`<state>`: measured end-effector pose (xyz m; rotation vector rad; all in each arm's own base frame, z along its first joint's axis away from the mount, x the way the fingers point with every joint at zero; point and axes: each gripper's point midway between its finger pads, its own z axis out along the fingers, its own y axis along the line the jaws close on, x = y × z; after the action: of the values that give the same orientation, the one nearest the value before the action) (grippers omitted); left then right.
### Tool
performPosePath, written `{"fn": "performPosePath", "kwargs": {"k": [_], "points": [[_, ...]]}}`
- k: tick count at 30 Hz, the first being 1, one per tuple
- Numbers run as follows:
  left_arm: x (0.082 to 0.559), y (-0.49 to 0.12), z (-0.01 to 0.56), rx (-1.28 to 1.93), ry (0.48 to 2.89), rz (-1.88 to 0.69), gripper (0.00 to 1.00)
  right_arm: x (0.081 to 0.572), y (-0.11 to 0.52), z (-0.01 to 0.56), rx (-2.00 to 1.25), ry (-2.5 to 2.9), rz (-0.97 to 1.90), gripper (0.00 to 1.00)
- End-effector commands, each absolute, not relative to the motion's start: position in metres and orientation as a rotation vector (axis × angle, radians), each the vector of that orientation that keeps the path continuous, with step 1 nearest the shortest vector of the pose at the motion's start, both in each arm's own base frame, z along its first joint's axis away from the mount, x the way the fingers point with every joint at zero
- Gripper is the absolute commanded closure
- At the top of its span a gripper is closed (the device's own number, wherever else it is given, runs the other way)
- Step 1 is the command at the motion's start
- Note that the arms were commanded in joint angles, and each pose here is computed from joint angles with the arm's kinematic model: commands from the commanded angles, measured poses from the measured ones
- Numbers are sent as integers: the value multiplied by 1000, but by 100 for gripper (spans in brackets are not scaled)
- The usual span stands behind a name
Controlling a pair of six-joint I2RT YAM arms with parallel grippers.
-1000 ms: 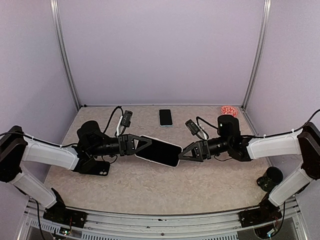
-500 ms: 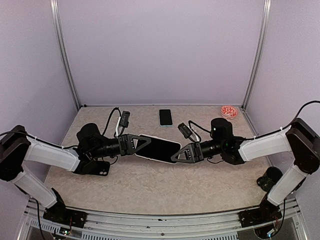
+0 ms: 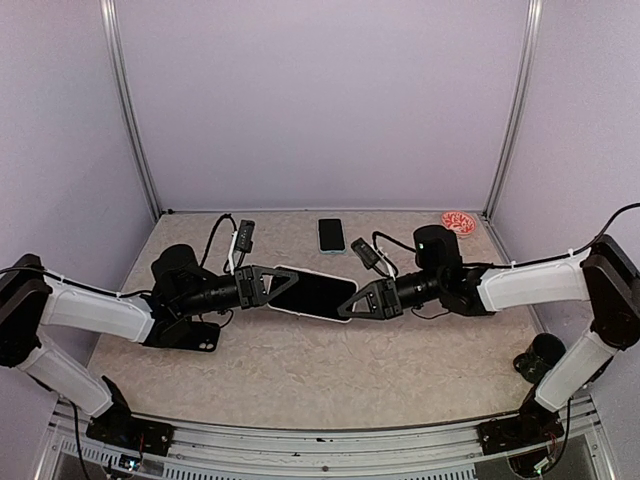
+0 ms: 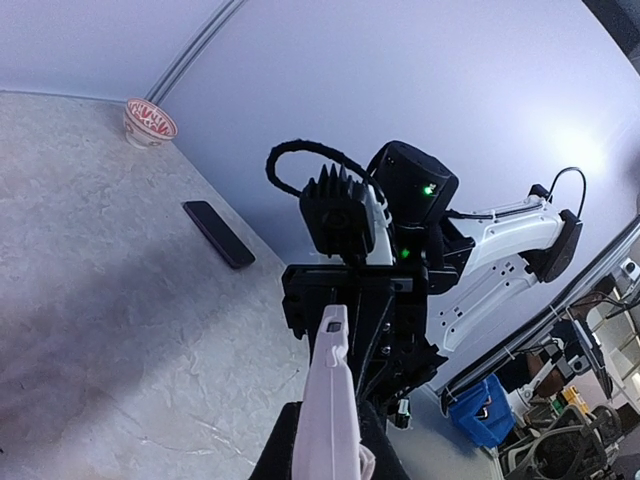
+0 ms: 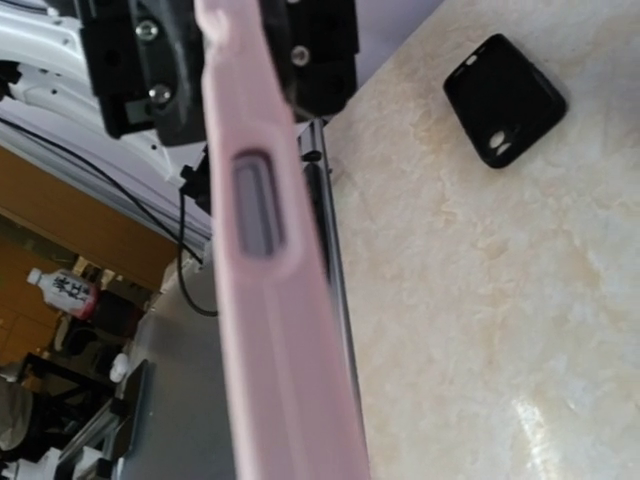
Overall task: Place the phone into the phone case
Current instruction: Press the corner of the phone case at the bottom left corner of the phone case.
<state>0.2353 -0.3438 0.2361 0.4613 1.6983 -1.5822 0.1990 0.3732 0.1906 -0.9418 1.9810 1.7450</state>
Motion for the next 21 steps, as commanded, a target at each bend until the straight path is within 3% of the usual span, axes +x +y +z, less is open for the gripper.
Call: {"fn": "performPosePath", "kwargs": {"k": [1,3,11,15,21], "points": [[226,-347,265,533,1579,-1575,100,214,374,181,-854,2095,1563,79],[226,-347,266,538,1583,-1571,100,213,369,184,-885,2092,1511,55],[223,-345,265,557,1606,-1574,100,219,337,189,-1003,2003,1133,1],[225,-348,257,561,1655,-1571,100,219,314,198,-1040,1801,926,1],[227,-352,252,558,1691,-1575,100,196,299,235,-1088,1477,848,0]]}}
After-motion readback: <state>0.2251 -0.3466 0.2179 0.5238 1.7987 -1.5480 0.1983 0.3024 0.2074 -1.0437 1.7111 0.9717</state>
